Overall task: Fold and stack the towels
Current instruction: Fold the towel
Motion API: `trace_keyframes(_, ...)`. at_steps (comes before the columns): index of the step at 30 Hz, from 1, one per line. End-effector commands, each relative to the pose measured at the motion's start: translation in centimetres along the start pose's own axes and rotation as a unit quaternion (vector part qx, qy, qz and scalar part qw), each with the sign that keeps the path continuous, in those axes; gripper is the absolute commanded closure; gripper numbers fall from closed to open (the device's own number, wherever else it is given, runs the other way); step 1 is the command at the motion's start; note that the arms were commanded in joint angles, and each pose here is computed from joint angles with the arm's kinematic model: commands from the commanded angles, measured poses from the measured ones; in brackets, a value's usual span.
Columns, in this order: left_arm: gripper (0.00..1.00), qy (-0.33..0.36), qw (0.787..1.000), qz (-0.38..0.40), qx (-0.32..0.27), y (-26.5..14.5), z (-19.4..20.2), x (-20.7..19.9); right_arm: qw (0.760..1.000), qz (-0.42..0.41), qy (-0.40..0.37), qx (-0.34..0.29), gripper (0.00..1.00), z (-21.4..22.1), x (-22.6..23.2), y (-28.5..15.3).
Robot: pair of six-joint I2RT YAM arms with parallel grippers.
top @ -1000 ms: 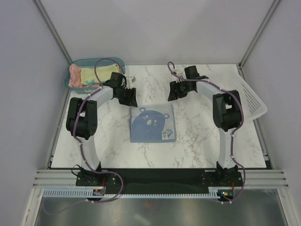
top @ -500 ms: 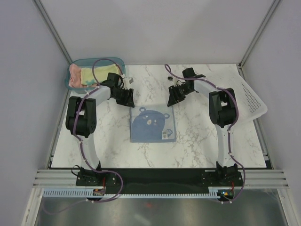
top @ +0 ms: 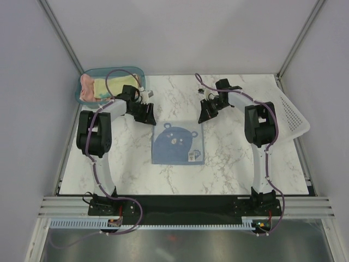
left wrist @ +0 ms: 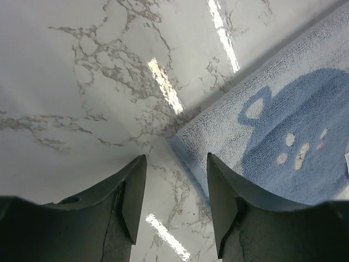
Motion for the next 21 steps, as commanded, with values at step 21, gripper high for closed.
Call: trace_keyframes(21,0.49,0.031,0.998,0.051,0.015,1.7,-0.8,0.1,0.999,-0.018,-0.019,-0.021,0.6,-0.8,-0.3,-1.2)
Point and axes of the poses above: each gripper's point midway between its finger pads, its own y axis out along the fingers, its own x axis along the line the jaws close on, z = x × y, the point moved 3 cm from there along -y, back along the fingers, and after that the axes turned 7 degrees about -y, right-handed, at the moved point
